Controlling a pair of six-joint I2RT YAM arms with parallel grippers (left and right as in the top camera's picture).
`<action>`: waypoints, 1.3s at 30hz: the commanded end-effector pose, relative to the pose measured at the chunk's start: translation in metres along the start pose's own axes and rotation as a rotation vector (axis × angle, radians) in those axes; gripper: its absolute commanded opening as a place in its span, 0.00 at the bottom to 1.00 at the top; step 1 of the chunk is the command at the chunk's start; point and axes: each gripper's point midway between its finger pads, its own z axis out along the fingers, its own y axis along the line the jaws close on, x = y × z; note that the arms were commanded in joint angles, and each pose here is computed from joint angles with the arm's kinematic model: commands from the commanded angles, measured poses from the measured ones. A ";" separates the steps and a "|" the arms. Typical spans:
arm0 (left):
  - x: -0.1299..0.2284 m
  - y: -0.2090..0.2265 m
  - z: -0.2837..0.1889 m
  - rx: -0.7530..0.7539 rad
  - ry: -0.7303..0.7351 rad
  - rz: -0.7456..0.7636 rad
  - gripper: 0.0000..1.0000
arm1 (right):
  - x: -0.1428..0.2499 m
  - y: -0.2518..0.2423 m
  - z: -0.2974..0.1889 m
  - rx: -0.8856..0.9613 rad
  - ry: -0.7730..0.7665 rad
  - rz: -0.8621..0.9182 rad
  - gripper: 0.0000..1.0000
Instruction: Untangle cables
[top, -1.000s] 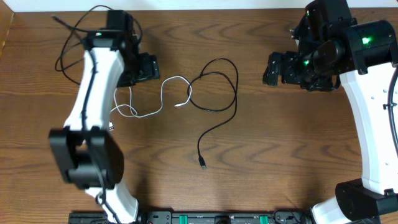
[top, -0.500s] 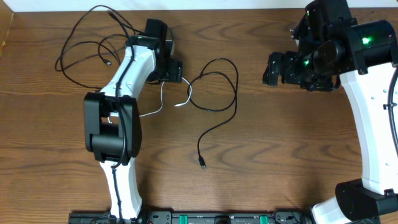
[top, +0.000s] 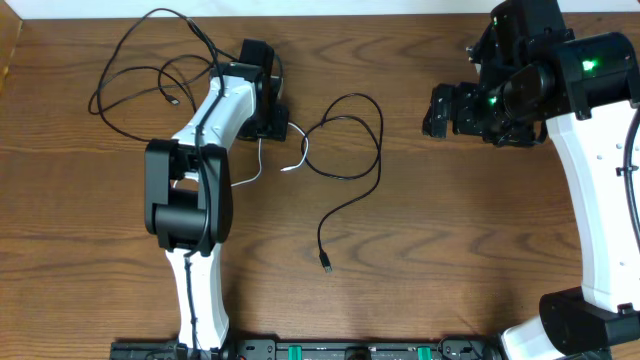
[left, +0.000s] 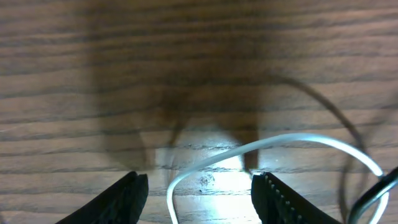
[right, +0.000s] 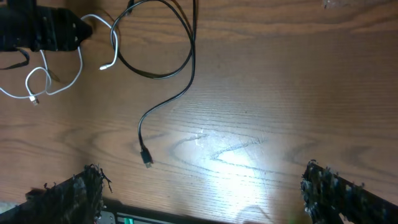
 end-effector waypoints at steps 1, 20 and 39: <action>0.005 0.000 0.007 0.009 0.024 0.026 0.53 | 0.001 0.001 -0.004 -0.001 -0.010 -0.018 0.99; 0.010 0.003 0.019 0.007 0.018 0.021 0.33 | 0.001 0.001 -0.004 -0.001 -0.010 -0.018 0.99; -0.046 -0.009 -0.182 0.077 -0.440 -0.027 0.07 | 0.001 0.001 -0.004 -0.001 -0.010 -0.018 0.99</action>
